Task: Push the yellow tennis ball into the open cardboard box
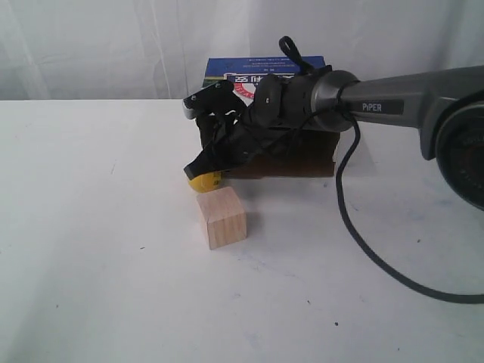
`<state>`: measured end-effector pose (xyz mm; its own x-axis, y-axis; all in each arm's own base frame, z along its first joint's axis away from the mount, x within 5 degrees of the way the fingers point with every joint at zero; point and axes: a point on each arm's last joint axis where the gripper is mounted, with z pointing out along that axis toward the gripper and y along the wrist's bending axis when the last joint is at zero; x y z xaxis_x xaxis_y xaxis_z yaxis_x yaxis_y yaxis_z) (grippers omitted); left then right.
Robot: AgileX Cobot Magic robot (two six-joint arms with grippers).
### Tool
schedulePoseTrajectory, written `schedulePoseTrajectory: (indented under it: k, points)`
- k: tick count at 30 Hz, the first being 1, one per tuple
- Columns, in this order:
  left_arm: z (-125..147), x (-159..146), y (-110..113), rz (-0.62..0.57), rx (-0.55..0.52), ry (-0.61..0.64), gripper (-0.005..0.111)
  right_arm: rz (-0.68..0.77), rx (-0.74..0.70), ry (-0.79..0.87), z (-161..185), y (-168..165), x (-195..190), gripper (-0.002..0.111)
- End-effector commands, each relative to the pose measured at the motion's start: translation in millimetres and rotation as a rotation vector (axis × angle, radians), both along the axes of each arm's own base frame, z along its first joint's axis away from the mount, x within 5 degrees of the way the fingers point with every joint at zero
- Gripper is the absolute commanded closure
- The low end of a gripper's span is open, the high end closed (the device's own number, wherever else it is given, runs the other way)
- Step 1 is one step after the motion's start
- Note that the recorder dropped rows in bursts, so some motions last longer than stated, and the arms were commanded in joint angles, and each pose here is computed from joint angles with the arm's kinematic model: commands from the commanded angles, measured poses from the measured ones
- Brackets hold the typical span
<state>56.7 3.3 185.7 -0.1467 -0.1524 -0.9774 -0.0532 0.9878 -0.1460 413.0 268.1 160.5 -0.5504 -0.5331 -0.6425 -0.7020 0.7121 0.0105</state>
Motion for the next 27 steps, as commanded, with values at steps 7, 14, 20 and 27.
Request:
schedulePoseTrajectory:
  k: [7,14,20,27]
  points:
    - [-1,0,0,0.002,-0.002,-0.005,0.107,-0.020,-0.071,0.007,-1,-12,3,0.108]
    - [-1,0,0,0.002,-0.002,-0.005,0.107,-0.092,-0.093,-0.085,35,-34,11,0.108]
    - [-1,0,0,0.002,-0.002,-0.005,0.107,-0.089,-0.078,-0.062,58,-35,1,0.108]
    - [-1,0,0,0.002,-0.002,-0.005,0.107,-0.054,-0.062,0.018,40,-22,-6,0.108]
